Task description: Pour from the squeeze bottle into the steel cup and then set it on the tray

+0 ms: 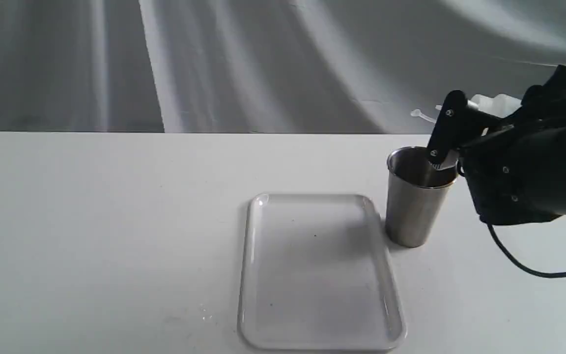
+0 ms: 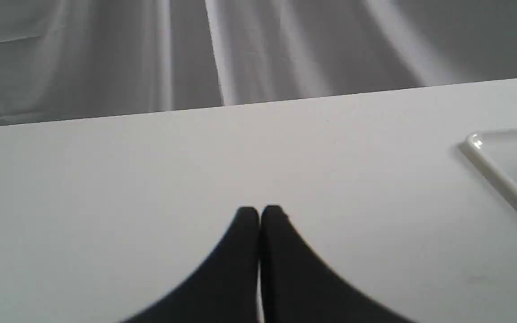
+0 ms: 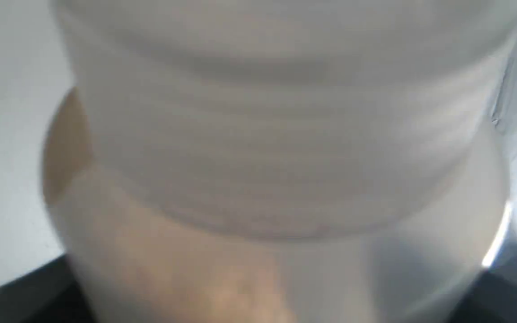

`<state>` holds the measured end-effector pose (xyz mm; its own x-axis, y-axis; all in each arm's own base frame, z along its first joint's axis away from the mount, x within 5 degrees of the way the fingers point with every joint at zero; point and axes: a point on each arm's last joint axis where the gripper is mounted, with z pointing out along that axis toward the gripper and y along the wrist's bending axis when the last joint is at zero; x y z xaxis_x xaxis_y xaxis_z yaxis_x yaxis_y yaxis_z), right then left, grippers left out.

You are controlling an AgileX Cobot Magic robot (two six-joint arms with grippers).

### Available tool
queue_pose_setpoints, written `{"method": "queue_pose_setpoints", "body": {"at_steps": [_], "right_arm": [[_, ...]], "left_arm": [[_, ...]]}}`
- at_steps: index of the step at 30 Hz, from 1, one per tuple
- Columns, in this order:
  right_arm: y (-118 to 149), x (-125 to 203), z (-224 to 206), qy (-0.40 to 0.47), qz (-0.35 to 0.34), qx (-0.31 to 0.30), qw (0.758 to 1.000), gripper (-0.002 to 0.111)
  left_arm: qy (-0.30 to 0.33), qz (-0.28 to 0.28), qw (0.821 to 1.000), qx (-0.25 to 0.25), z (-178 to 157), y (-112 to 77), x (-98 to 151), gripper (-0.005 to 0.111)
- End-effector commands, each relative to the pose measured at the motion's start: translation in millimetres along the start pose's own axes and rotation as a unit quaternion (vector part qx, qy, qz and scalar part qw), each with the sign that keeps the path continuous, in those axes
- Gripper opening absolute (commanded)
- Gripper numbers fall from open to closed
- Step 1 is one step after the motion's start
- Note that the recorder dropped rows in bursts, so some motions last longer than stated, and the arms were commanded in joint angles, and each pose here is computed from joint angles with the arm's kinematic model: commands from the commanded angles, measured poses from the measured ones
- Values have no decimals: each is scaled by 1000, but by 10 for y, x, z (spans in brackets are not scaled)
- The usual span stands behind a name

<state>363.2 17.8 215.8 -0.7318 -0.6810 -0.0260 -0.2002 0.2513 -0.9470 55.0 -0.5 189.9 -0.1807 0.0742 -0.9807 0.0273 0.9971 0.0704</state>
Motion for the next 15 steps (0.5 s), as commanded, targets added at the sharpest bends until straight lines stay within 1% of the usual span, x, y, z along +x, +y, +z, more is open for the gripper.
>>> {"method": "queue_pose_setpoints", "body": {"at_steps": [1,10,15], "right_arm": [[-90,-4,-25,-5,-46,33,998,9],[-129,-31,-30,-15,-123,57,991,9],[-159,-26,-31,-5,-140,64,988,9]], "left_arm": [[-2,-2,1000,-1,2,0,7,0],[-2,-2,1000,-1,2,0,7,0],[-2,-3,1000,-1,2,0,7,0]]}}
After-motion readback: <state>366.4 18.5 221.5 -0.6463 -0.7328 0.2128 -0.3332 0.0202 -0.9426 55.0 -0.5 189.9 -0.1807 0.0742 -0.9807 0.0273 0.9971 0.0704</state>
